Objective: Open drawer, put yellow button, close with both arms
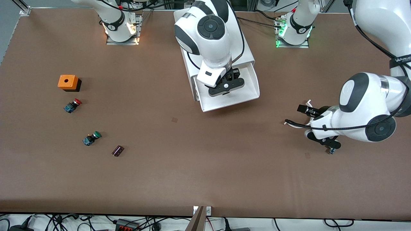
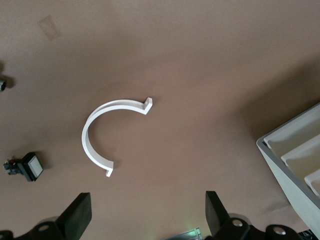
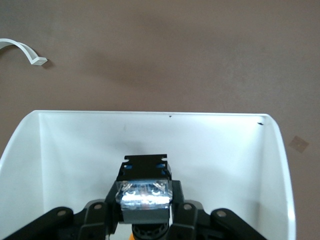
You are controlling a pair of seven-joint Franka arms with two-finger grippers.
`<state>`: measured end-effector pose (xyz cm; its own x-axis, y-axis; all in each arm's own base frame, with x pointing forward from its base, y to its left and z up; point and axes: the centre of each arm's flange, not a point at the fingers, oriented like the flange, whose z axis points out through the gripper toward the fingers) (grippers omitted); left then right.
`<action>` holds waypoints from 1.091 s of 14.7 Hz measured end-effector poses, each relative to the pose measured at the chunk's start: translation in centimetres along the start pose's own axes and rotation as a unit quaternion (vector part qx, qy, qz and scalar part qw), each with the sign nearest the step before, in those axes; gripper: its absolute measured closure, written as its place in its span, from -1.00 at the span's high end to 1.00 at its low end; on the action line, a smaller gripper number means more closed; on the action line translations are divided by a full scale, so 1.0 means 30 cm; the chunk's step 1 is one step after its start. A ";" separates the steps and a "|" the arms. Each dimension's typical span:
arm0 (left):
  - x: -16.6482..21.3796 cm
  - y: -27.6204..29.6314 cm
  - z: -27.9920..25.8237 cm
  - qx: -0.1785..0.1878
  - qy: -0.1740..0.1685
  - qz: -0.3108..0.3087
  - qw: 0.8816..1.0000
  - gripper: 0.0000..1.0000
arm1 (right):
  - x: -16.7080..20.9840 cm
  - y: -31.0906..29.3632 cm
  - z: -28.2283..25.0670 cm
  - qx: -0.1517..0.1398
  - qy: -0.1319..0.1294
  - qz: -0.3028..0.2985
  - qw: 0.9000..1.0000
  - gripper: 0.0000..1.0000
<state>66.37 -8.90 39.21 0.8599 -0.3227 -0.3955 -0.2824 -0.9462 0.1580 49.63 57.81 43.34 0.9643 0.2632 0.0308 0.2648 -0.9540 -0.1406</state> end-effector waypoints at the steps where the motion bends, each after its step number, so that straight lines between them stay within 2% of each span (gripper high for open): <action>1: 0.005 -0.003 0.005 -0.001 -0.001 -0.001 1.000 1.00 | 0.000 0.000 0.022 -0.002 -0.004 0.005 1.000 -0.15; 8: 0.007 -0.006 -0.001 0.000 0.002 -0.004 1.000 1.00 | 0.004 0.005 0.110 -0.012 -0.018 0.027 0.999 -0.15; 10: 0.007 -0.006 -0.001 0.000 0.002 -0.005 1.000 1.00 | 0.005 0.004 0.107 -0.011 -0.016 0.034 0.999 0.11; 14: 0.009 0.003 -0.003 -0.004 0.003 -0.046 0.999 1.00 | 0.004 -0.006 0.087 -0.008 -0.012 0.046 0.999 0.91; 15: 0.011 0.018 -0.003 -0.010 0.003 -0.064 0.998 1.00 | 0.007 -0.006 0.069 -0.006 -0.010 0.048 0.999 1.00; 16: 0.017 0.038 -0.005 -0.017 0.007 -0.083 0.996 1.00 | 0.014 0.002 0.035 -0.006 -0.005 0.051 0.999 1.00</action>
<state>66.56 -10.13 39.32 0.8997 -0.1612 -0.4058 -0.1211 -0.9850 0.1227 50.05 58.01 42.30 0.9860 0.1666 0.0068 0.1661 -0.9773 -0.1312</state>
